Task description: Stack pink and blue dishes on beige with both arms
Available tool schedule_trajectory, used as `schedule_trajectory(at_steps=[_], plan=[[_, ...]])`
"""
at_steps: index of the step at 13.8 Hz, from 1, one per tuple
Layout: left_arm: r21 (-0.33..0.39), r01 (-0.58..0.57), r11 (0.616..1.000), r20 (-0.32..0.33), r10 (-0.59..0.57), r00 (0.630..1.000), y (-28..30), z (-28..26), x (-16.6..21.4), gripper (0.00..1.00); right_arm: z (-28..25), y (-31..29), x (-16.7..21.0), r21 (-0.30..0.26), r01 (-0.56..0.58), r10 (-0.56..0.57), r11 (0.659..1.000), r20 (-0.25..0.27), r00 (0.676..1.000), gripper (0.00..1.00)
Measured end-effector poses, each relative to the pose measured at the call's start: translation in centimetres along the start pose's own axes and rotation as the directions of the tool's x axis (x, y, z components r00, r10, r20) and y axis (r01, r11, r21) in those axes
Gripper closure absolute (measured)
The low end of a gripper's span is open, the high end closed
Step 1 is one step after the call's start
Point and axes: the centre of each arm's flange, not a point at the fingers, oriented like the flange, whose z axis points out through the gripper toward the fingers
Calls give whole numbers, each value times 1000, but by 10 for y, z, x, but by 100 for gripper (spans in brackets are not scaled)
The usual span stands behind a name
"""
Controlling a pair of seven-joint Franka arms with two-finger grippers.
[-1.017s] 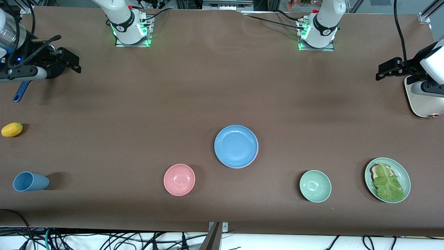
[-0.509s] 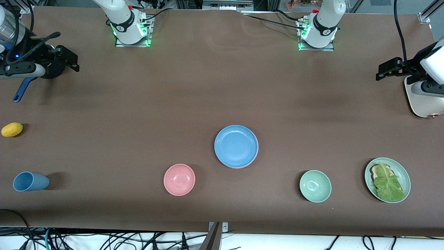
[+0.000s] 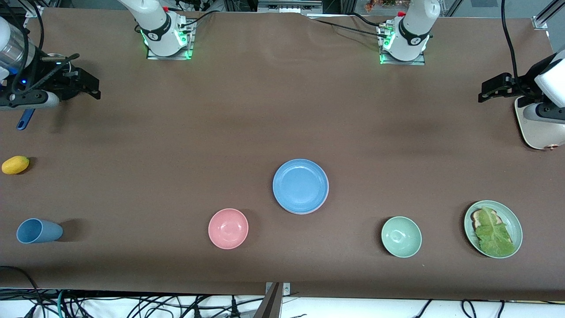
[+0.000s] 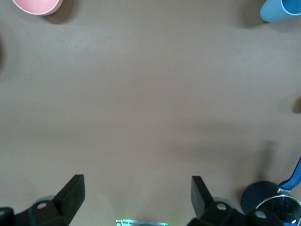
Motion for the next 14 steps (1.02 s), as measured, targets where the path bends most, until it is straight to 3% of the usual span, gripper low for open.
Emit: schedule_trajectory(at_steps=[4,14], plan=[[0,0,1000,0,0,1000,0,0,0,0,-8,3,9,-1,-5,5,1000,-24,1000,0],[0,0,1000,0,0,1000,0,0,0,0,-5,0,13,-3,1,-1,1000,-15,1000,0]])
